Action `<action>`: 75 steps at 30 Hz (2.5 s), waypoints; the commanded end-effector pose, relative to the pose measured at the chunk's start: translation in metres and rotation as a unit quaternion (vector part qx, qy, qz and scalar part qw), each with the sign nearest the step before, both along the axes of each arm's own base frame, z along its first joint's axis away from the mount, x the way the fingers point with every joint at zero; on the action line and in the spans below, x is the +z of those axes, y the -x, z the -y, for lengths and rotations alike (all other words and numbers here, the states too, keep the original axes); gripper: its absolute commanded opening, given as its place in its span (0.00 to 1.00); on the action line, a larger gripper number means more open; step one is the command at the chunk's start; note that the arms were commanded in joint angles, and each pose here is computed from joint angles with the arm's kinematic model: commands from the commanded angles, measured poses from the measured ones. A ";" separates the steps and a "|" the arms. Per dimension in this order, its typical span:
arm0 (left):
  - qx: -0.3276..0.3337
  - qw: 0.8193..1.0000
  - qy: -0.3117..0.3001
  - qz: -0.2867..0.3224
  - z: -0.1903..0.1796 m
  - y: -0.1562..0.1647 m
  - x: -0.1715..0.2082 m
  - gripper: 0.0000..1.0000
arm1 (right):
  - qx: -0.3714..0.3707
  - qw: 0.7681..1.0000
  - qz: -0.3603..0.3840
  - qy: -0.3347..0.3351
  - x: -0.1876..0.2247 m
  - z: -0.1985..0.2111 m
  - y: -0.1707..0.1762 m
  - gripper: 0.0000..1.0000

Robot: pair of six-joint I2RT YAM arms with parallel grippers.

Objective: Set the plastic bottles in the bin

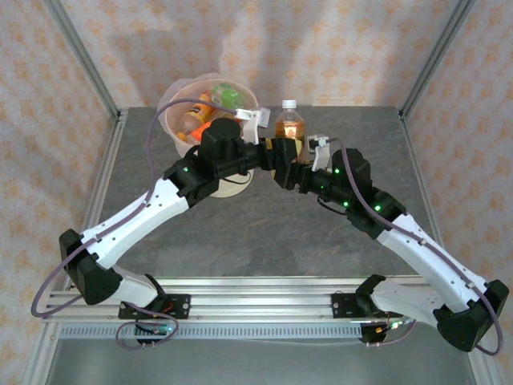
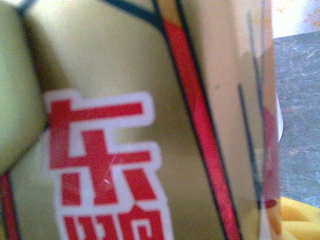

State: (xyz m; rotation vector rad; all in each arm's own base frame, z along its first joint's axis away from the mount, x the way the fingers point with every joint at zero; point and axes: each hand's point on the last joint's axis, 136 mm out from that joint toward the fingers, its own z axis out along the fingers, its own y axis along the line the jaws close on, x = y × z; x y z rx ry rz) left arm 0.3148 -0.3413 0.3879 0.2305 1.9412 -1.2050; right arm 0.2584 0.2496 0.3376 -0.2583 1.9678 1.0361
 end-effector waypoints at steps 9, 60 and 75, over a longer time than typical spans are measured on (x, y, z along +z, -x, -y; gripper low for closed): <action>0.015 0.999 -0.001 0.049 -0.013 0.010 0.036 0.47 | 0.007 1.000 0.017 0.018 0.009 -0.001 0.008 0.88; 0.321 0.917 -0.233 -0.041 -0.230 -0.114 0.042 0.39 | -0.147 0.987 -0.027 0.065 -0.003 0.060 0.002 0.99; 0.379 0.912 0.010 -0.159 -0.210 -0.145 0.018 0.39 | -0.196 0.973 -0.048 0.111 -0.021 0.085 0.002 0.99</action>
